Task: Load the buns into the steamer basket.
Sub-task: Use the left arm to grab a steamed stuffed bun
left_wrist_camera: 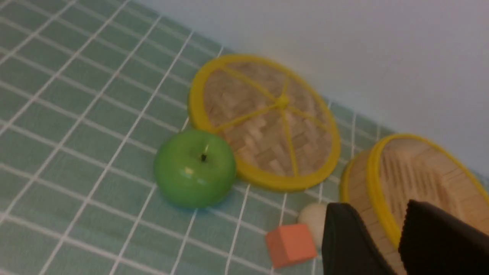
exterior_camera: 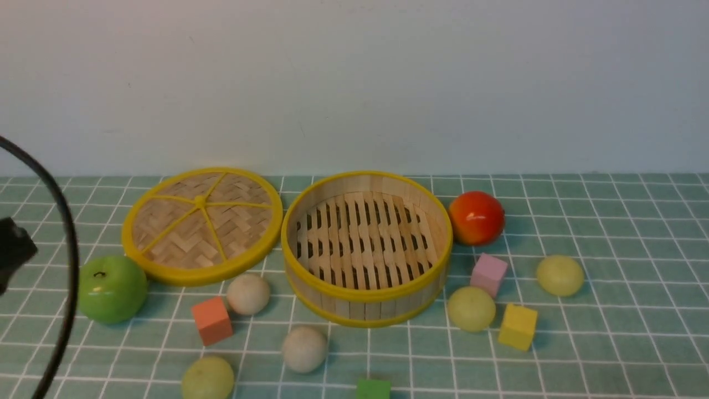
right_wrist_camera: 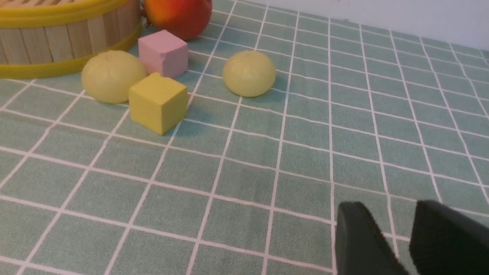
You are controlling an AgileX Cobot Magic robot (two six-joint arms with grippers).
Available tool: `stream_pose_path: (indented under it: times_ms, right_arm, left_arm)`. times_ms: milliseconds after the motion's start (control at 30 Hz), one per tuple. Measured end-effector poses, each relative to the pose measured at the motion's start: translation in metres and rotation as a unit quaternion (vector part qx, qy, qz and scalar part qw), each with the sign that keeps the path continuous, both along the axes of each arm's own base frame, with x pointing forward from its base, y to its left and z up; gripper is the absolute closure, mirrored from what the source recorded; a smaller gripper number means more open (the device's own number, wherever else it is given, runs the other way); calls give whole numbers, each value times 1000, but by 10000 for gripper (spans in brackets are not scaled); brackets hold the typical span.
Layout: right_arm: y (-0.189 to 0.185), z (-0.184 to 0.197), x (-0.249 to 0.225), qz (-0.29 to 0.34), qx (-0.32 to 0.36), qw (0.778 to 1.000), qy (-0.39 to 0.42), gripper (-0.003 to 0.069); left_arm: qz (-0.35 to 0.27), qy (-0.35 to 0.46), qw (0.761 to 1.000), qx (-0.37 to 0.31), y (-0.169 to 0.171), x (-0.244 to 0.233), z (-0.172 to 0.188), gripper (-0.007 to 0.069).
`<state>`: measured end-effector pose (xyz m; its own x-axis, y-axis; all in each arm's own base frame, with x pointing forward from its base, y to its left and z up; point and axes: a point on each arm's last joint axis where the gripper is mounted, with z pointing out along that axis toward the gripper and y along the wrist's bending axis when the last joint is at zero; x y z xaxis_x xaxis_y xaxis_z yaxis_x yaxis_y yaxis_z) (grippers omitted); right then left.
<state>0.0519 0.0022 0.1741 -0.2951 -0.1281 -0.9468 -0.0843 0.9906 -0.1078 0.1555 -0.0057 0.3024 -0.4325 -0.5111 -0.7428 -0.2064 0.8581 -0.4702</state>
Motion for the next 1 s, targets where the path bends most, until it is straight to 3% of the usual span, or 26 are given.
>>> stream_pose_path:
  times_ms: [133,233,367,533,767,1000]
  right_arm:
    - [0,0,0,0,0,1000,0,421]
    - [0,0,0,0,0,1000,0,421]
    - [0,0,0,0,0,1000,0,421]
    - [0,0,0,0,0,1000,0,421]
    - [0,0,0,0,0,1000,0,421]
    - [0,0,0,0,0,1000,0,421]
  left_arm:
    - [-21,143,989,-15,-6,29,-30,387]
    - [-86,206,975,6,-20,52,-38,387]
    - [-185,275,943,35,-49,89,-45,387]
    - [-241,364,897,72,-84,121,-60,387]
    - [-229,418,866,152,-119,123,-77,387]
    - [-182,422,868,188,-120,124,-84,387]
